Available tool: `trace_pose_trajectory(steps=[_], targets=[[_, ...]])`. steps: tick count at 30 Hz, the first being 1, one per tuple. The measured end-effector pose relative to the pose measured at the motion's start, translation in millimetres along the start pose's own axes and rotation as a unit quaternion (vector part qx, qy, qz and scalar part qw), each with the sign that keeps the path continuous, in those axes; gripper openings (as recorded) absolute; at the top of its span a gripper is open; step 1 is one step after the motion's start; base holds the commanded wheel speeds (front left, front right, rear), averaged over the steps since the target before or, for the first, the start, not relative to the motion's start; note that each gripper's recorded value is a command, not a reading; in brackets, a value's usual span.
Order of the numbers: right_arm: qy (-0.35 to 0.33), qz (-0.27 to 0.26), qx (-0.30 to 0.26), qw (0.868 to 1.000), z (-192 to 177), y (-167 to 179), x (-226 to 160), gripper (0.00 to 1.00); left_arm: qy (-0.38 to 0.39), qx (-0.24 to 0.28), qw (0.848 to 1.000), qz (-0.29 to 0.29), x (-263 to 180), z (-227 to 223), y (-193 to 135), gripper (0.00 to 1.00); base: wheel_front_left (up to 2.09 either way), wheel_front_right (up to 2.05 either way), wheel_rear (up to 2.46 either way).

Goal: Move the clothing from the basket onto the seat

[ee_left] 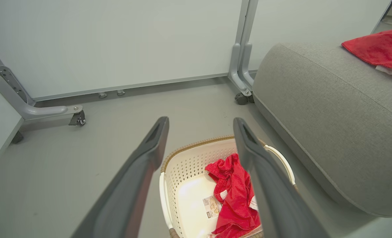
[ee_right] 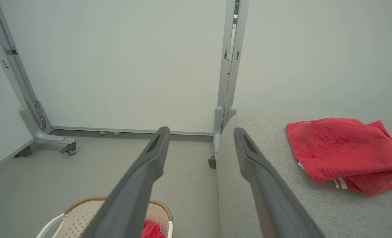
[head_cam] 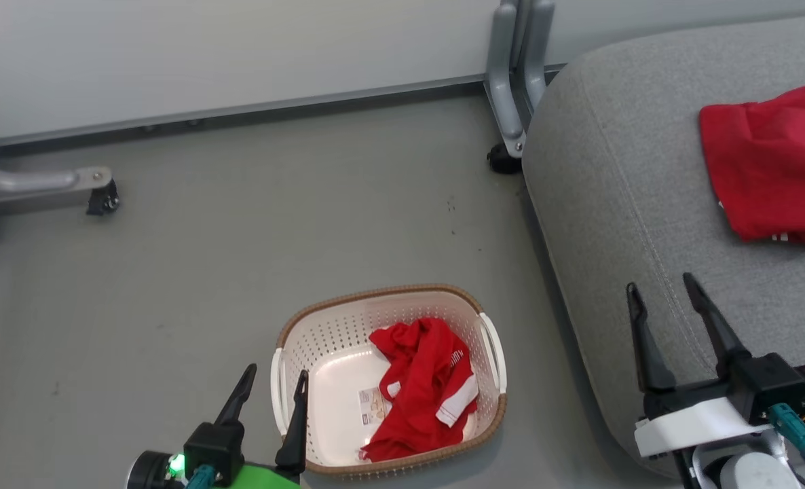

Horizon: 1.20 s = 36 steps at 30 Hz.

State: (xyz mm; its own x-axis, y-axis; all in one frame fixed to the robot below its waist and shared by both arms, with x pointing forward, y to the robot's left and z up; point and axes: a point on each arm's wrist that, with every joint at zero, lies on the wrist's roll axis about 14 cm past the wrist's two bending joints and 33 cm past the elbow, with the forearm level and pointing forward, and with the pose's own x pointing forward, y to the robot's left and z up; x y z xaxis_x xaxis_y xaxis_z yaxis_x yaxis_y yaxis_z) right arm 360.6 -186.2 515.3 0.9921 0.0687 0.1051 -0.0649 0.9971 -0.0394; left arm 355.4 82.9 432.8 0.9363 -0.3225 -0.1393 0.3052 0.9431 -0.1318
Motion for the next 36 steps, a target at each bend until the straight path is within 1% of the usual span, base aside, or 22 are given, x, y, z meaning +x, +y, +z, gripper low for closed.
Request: trace_pose_trajectory(steps=[4, 7, 10, 12, 16, 18, 20, 21, 23, 25, 29, 34, 36], targets=[[0.004, -0.019, -0.007, 1.0, -6, -14, 18, 1.0, 0.031, 0.003, 0.999, -0.032, 32, -18, -6, 1.0, 0.0, 0.0, 0.0], [0.019, -0.025, -0.012, 0.999, -19, -20, 31, 1.0, 0.054, 0.014, 0.996, -0.066, 60, -33, -16, 1.0, 0.0, 0.0, 0.0], [0.025, -0.034, -0.019, 0.999, -29, -29, 45, 1.0, 0.066, 0.039, 0.991, -0.112, 89, -42, -33, 1.0, 0.0, 0.0, 0.0], [0.027, -0.036, -0.022, 0.999, -34, -31, 55, 1.0, 0.078, 0.057, 0.985, -0.141, 106, -52, -43, 1.0, 0.0, 0.0, 0.0], [0.02, -0.034, -0.032, 0.999, -42, -34, 81, 1.0, 0.115, 0.086, 0.973, -0.183, 138, -82, -51, 1.0, 0.0, 0.0, 0.0], [0.018, -0.035, -0.036, 0.999, -47, -37, 92, 1.0, 0.139, 0.112, 0.962, -0.207, 150, -100, -54, 1.0, 0.0, 0.0, 0.0], [0.019, -0.037, -0.039, 0.998, -55, -40, 102, 1.0, 0.167, 0.125, 0.953, -0.219, 161, -122, -51, 1.0, 0.0, 0.0, 0.0], [0.019, -0.039, -0.037, 0.998, -58, -41, 106, 1.0, 0.18, 0.127, 0.95, -0.221, 165, -131, -50, 1.0, 0.0, 0.0, 0.0], [0.02, -0.044, -0.035, 0.998, -66, -46, 114, 1.0, 0.213, 0.113, 0.947, -0.214, 173, -154, -42, 1.0, 0.0, 0.0, 0.0], [0.023, -0.051, -0.031, 0.998, -75, -50, 120, 1.0, 0.242, 0.108, 0.939, -0.218, 178, -174, -40, 1.0, 0.0, 0.0, 0.0], [0.034, -0.054, -0.041, 0.997, -94, -56, 129, 1.0, 0.305, 0.067, 0.925, -0.215, 179, -215, -43, 1.0, 0.0, 0.0, 0.0], [0.056, -0.055, -0.049, 0.996, -121, -59, 132, 1.0, 0.356, 0.054, 0.903, -0.234, 179, -257, -53, 1.0, 0.0, 0.0, 0.0], [0.064, -0.071, -0.032, 0.995, -131, -67, 129, 1.0, 0.371, 0.058, 0.893, -0.248, 176, -272, -58, 1.0, 0.0, 0.0, 0.0]])
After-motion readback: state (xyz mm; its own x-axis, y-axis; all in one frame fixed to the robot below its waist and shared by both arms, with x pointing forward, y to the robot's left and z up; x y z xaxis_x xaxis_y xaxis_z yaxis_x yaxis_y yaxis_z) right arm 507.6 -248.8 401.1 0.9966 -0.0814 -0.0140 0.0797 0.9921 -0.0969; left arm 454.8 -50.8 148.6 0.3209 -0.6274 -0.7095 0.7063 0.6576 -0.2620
